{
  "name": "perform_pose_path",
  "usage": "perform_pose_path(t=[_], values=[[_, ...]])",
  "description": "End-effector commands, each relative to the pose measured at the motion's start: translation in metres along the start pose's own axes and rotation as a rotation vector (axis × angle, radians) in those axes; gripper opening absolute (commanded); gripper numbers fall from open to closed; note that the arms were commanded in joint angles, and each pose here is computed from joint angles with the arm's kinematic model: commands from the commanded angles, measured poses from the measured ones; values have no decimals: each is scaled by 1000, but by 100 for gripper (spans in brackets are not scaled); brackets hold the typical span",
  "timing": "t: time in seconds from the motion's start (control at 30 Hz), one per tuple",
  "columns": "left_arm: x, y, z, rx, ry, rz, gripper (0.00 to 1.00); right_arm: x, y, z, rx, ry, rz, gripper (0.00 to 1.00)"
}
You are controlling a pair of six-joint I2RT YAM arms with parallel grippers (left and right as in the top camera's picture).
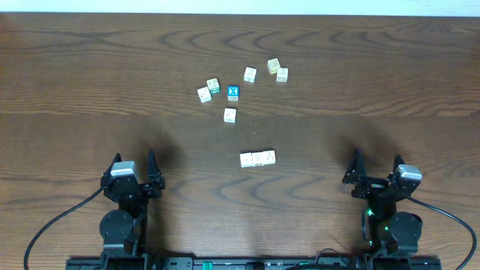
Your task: Lift 3 blocks
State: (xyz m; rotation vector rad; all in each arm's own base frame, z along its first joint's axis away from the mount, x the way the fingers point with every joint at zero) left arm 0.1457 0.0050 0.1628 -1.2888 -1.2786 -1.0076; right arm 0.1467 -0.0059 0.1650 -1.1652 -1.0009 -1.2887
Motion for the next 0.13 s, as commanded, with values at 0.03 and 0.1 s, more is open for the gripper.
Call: perform_pose_path(t=[0.03, 0.1], values=[[-10, 0, 4, 44, -6, 48, 74, -1, 0, 0, 2, -13, 1, 99], [-10, 0, 4, 44, -6, 48, 74, -1, 0, 0, 1, -13, 1, 99]])
Point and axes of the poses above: each gripper's point midway between its finger pads, its own y axis out along the fingers, its own z axis along the line the jaws close on, x = y × z, the point moved 10 cm from there along -y, back along the fingers, and after that the axes turned 4 degrees about -y, right-handed, at the moved point
